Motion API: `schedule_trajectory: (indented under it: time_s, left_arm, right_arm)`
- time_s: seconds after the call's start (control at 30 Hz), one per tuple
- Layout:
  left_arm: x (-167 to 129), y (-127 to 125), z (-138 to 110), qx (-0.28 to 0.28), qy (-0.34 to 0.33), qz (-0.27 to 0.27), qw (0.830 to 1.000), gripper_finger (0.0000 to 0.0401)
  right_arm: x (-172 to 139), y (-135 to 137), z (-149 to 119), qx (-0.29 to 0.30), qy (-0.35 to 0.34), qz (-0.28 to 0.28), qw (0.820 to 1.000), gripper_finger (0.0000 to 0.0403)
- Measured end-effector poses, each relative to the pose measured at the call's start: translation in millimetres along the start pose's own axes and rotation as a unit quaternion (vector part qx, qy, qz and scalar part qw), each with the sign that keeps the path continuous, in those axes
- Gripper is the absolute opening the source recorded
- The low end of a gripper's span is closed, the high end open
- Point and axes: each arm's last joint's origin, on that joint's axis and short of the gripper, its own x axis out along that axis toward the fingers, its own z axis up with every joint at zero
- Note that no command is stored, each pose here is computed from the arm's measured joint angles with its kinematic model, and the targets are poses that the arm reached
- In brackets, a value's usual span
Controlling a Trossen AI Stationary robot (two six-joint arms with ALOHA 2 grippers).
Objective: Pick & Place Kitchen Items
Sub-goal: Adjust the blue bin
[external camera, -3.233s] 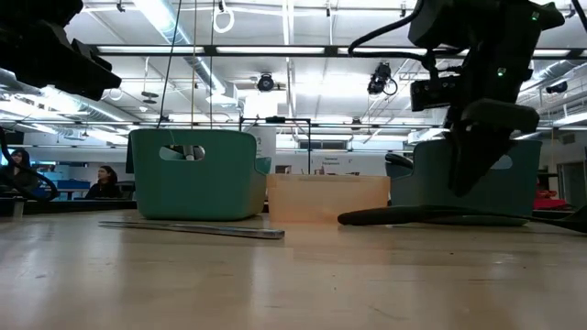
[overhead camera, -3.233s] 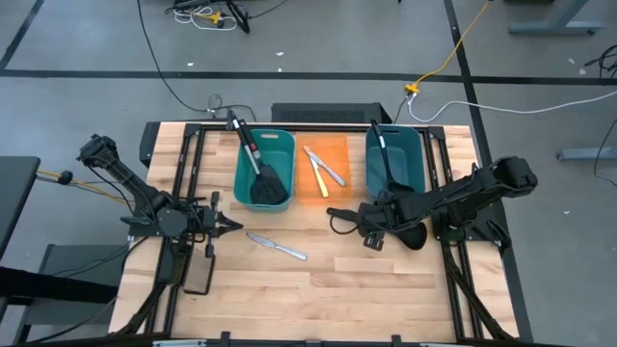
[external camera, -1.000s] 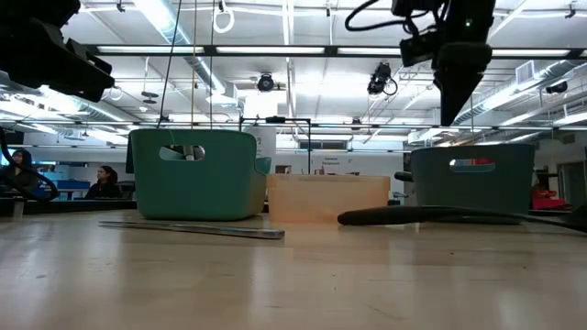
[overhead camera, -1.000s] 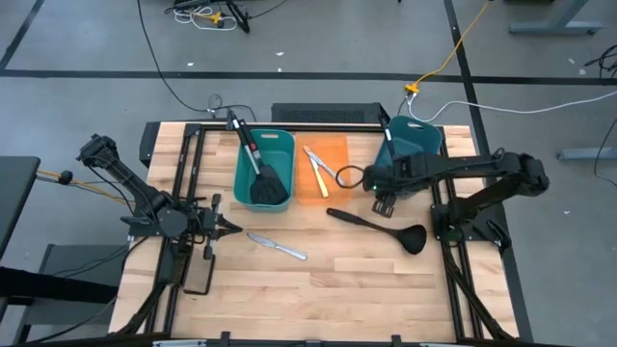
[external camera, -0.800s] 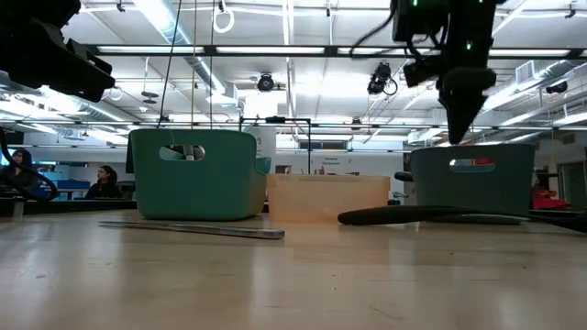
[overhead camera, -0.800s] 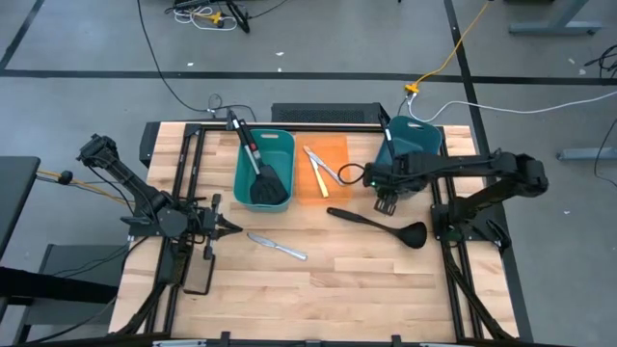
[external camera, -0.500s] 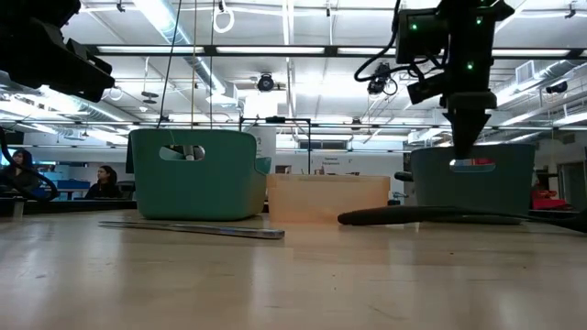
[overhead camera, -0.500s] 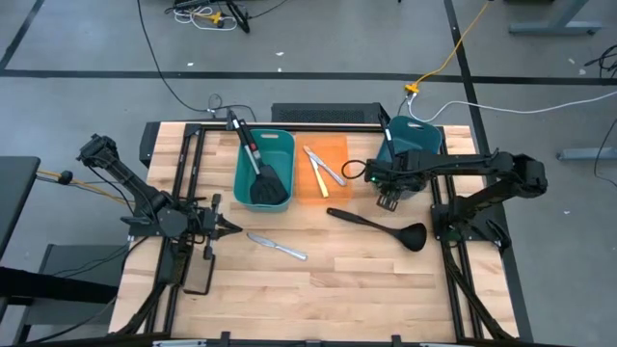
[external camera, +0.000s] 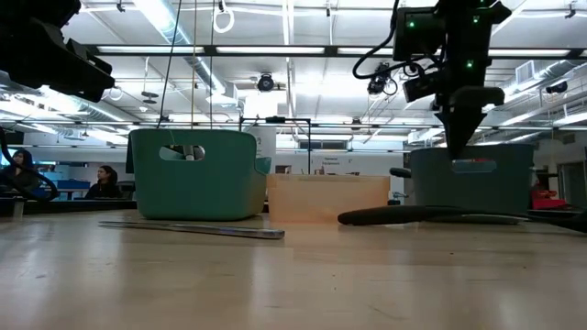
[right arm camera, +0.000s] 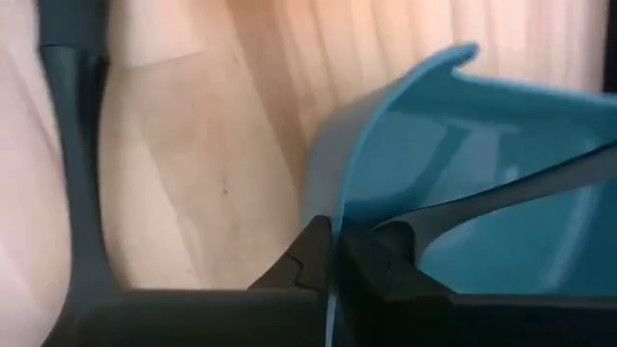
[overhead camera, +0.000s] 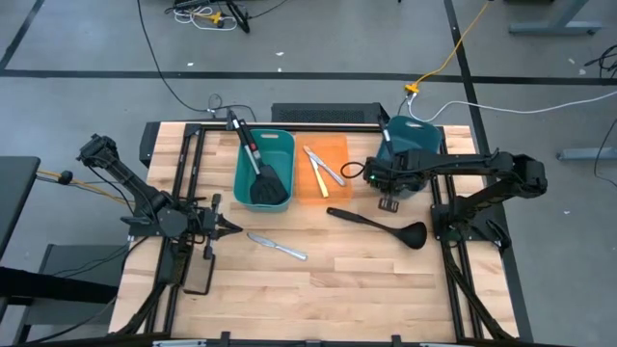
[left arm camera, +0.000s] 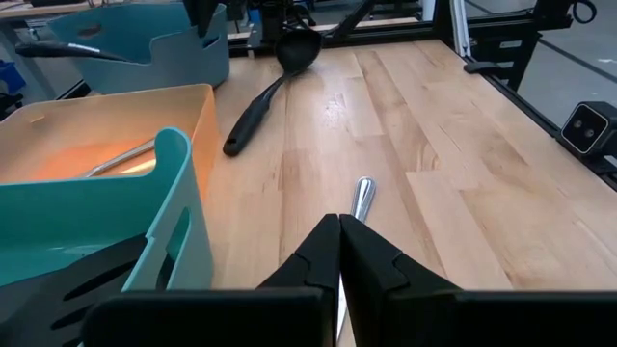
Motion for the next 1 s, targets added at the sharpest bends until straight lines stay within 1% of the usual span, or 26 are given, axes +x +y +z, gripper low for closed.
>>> schedule_trajectory:
  time_s: [0.07,0.2,0.27,0.5,0.67,0.83,1.0]
  left_arm:
    - [0.0,0.0,0.0,0.0,0.0,0.0,1.0,0.0012]
    - [0.0,0.0,0.0,0.0,0.0,0.0,1.0,0.0011]
    - [0.0,0.0,0.0,0.0,0.0,0.0,1.0,0.0012]
    - [0.0,0.0,0.0,0.0,0.0,0.0,1.0,0.0012]
    - [0.0,0.0,0.0,0.0,0.0,0.0,1.0,0.0011]
    - [0.0,0.0,0.0,-0.002,0.0,0.0,1.0,0.0011]
    - [0.0,0.0,0.0,-0.002,0.0,0.0,1.0,0.0011]
  right_arm:
    - [-0.1,0.5,0.0,-0.009,0.0,0.006,1.0,0.0011]
    - [0.0,0.7,-0.1,-0.014,0.0,0.009,1.0,0.0031]
    - [0.0,0.8,-0.2,-0.018,0.001,0.012,1.0,0.0033]
    - [-0.1,1.3,-0.3,-0.031,0.001,0.019,0.999,0.0014]
    - [3.4,2.3,-3.2,-0.051,0.008,0.019,0.998,0.0018]
    - [13.3,4.1,-10.3,-0.055,0.032,0.019,0.998,0.002]
    - [16.3,4.7,-13.2,-0.053,0.04,0.013,0.998,0.0018]
